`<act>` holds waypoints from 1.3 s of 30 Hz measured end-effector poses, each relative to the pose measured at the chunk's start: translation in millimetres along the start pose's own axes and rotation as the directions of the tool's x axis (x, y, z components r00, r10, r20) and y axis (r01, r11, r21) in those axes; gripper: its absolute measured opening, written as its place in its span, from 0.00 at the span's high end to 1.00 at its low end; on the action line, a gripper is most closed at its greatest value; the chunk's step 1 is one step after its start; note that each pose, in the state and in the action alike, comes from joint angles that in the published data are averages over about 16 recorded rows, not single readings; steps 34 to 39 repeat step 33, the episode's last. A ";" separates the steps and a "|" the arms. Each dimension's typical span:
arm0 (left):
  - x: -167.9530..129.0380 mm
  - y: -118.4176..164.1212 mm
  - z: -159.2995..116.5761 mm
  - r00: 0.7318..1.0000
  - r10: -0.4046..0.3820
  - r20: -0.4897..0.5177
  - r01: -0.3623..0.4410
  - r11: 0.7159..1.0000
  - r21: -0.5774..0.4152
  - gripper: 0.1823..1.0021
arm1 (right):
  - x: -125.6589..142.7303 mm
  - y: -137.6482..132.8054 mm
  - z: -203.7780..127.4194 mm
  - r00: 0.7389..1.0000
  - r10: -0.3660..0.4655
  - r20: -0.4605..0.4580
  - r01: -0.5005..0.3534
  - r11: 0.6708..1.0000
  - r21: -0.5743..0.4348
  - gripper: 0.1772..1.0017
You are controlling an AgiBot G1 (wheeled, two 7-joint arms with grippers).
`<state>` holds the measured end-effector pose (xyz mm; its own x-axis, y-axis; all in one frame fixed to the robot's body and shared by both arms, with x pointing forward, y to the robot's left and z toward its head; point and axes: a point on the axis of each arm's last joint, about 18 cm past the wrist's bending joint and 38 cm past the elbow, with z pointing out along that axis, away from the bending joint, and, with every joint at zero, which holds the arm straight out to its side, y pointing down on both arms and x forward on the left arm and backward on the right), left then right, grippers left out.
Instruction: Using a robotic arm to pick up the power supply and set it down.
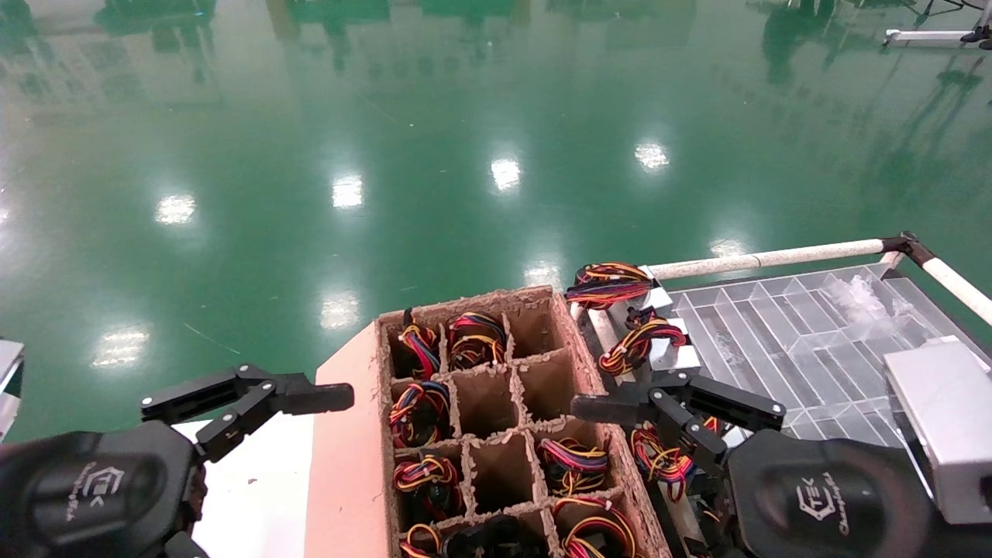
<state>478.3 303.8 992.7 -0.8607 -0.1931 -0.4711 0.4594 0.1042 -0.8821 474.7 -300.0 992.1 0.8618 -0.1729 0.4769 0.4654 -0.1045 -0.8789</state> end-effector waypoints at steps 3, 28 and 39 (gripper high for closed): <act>0.0 0.0 0.0 1.000 0.000 0.000 0.000 1.000 0.000 0.00 | 0.2 0.0 -0.5 1.000 0.000 -0.001 0.000 1.000 -0.001 0.00; 0.0 0.0 0.0 1.000 0.000 0.000 0.000 1.000 0.000 0.00 | 0.7 0.4 -1.7 1.000 0.000 -0.005 0.000 1.000 -0.007 0.00; 0.0 0.0 0.0 1.000 0.000 0.000 0.000 1.000 0.000 0.00 | 0.8 0.5 -1.8 1.000 -0.001 -0.005 0.001 1.000 -0.007 0.00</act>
